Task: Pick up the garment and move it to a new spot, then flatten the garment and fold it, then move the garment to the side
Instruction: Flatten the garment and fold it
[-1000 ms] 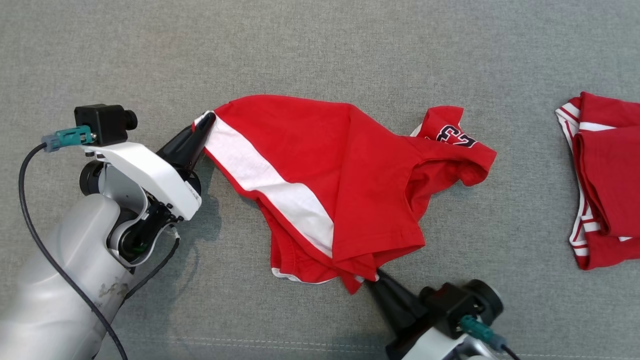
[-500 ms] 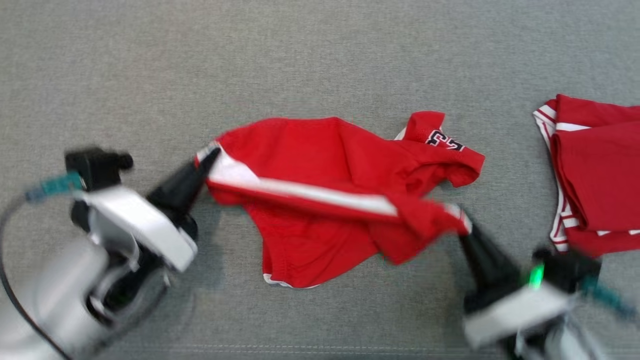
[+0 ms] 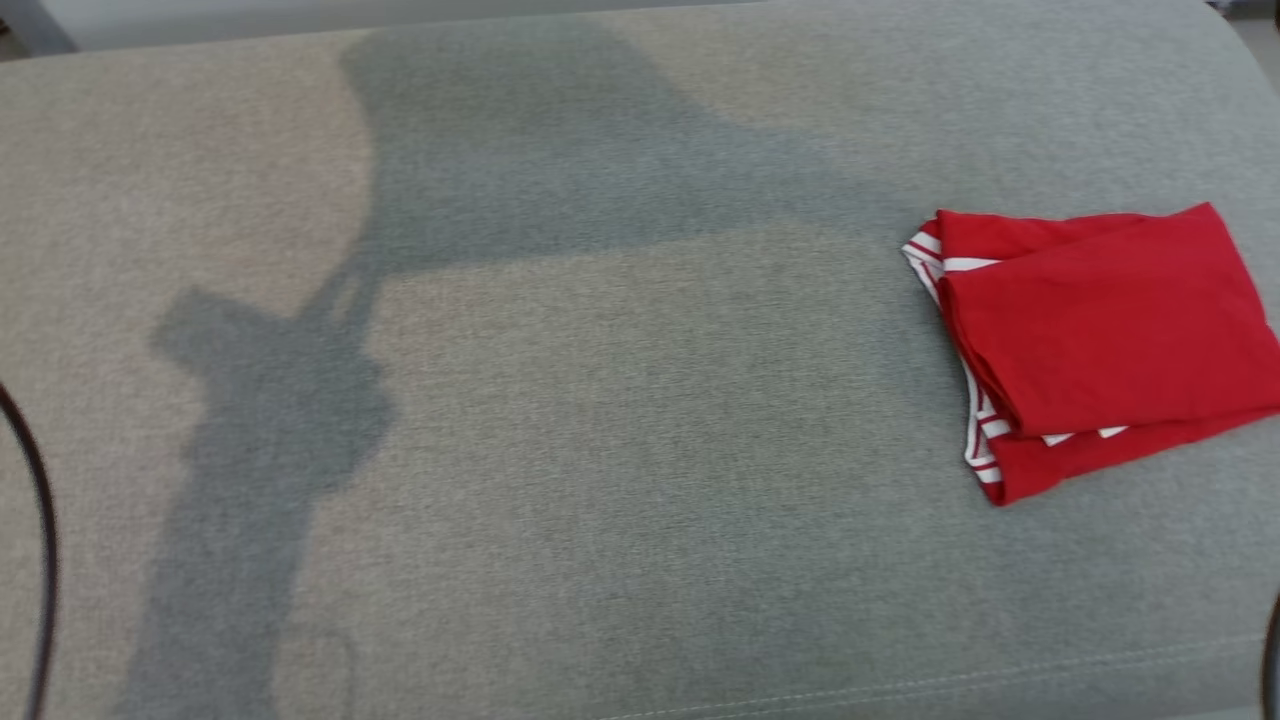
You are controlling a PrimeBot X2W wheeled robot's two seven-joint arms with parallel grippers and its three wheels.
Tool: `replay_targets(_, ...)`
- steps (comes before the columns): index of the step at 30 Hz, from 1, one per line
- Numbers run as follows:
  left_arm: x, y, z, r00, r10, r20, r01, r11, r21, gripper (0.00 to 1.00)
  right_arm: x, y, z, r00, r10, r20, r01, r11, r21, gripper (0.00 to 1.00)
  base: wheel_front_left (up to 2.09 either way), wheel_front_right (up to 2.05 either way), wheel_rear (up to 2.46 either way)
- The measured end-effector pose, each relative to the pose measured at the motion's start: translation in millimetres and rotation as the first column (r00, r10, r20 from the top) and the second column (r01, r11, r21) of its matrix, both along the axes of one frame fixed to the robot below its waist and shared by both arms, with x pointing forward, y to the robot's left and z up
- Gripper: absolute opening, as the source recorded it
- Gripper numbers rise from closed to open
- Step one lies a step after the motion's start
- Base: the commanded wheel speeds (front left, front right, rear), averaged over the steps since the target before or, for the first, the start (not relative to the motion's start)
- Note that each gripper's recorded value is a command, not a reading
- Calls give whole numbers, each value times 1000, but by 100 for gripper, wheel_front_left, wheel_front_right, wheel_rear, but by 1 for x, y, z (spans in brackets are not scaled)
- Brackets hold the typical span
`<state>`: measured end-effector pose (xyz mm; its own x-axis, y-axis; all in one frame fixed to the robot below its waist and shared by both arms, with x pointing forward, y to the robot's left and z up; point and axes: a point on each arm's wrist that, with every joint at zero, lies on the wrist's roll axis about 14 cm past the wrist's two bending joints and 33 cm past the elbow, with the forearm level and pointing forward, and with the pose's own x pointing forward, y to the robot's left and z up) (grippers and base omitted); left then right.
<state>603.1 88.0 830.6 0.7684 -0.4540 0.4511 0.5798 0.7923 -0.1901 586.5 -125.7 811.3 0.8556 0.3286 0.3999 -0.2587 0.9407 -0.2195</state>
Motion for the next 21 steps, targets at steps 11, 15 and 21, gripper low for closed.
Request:
replay_targets(11,-77,9,-384,739,13,-673,-66,996,-54,0,-38,36,-329,727,201,-656,-121,979,165,0,0,0,0)
replay_targets(15,-104,23,-438,646,61,-761,-121,992,-23,0,-82,53,-396,584,293,-757,-86,950,301,0,0,0,0)
replay_targets(21,-121,31,-437,669,99,-736,-116,993,29,0,-112,39,-403,570,338,-749,18,907,422,0,0,0,0)
